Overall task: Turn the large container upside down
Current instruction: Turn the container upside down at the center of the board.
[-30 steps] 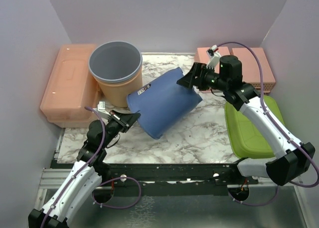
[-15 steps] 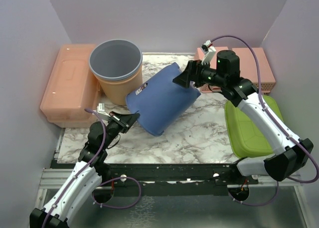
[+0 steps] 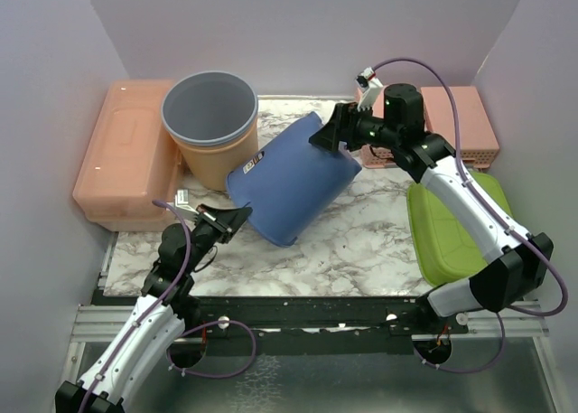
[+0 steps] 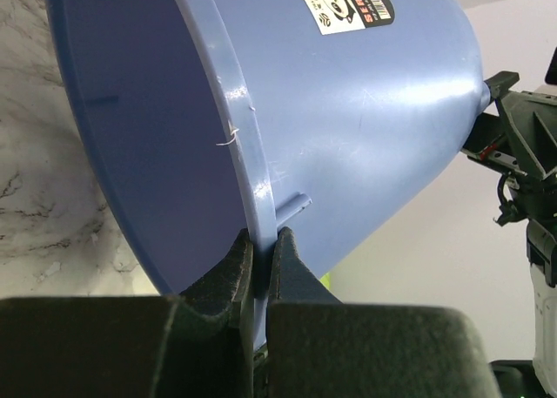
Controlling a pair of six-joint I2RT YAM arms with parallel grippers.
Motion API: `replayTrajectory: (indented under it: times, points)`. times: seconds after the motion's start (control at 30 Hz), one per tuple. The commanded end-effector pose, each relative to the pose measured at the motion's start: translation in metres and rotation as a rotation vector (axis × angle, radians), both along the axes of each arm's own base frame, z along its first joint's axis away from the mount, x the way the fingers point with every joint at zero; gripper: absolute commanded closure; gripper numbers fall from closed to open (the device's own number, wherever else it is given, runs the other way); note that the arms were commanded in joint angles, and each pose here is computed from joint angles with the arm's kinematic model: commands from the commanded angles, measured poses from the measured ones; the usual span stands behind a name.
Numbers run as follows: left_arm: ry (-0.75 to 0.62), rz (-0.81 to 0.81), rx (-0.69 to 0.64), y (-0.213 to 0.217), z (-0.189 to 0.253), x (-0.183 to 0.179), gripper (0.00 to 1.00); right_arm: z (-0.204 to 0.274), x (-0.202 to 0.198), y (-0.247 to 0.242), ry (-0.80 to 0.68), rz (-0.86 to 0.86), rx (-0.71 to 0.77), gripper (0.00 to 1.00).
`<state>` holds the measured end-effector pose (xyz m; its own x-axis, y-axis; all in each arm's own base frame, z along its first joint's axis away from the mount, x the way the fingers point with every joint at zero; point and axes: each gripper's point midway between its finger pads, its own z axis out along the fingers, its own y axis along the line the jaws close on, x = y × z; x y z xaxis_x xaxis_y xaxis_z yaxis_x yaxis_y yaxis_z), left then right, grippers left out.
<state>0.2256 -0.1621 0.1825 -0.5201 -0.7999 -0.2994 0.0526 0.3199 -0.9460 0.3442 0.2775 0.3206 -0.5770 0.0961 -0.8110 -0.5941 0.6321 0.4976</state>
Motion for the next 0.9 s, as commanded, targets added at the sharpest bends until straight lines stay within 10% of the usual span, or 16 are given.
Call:
replayTrajectory:
  times: [0.0, 0.87]
  points:
    - [0.415, -0.015, 0.293, 0.025, -0.138, -0.042, 1.00, 0.005, -0.046, 0.014, 0.033, 0.190, 0.041, 0.20]
    - [0.338, -0.208, 0.315, -0.036, -0.118, -0.023, 1.00, 0.000, -0.094, 0.040, 0.092, 0.368, 0.051, 0.20]
